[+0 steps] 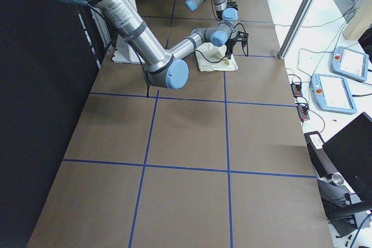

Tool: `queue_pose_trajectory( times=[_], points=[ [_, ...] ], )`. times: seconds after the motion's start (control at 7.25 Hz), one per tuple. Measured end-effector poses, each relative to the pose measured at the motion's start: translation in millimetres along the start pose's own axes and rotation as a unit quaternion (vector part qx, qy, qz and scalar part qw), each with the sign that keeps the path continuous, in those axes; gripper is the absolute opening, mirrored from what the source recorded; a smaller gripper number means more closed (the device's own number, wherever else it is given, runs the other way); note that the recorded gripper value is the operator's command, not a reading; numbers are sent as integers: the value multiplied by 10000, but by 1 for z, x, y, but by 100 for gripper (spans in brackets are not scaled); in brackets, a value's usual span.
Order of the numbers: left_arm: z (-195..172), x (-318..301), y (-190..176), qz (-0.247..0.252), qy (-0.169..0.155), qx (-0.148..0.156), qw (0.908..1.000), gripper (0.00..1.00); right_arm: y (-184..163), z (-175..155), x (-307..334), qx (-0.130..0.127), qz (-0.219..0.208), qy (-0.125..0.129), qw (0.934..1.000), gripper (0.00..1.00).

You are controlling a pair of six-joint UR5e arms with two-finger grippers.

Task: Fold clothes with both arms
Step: 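Lift the near end with both grippers and fold it away from the robot, then release the fold and raise the right gripper away from the shirt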

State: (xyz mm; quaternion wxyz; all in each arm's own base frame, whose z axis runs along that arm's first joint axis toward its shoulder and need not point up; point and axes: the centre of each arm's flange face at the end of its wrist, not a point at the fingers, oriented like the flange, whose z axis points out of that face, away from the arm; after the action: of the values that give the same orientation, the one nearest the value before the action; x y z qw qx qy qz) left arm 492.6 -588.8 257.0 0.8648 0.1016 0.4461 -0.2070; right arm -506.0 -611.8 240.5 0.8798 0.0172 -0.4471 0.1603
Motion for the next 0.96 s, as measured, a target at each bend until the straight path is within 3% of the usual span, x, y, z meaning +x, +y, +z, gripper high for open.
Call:
queue_pose_trajectory(
  times=[0.28, 0.41, 0.69, 0.96],
  points=[
    [-23, -10, -42, -5, 240, -385, 9990, 100, 3, -11, -11, -206, -198, -130, 9995, 100],
    [-32, -17, -48, 38, 327, -526, 9981, 100, 21, -8, -19, -339, -296, -125, 9989, 100],
    [-48, -37, -44, 82, 416, -614, 9972, 100, 61, 15, -28, -455, -487, 148, 9977, 100],
    [-52, -44, -42, 89, 429, -625, 9971, 100, 73, 37, -29, -263, -1000, 452, 9936, 100]
  ],
)
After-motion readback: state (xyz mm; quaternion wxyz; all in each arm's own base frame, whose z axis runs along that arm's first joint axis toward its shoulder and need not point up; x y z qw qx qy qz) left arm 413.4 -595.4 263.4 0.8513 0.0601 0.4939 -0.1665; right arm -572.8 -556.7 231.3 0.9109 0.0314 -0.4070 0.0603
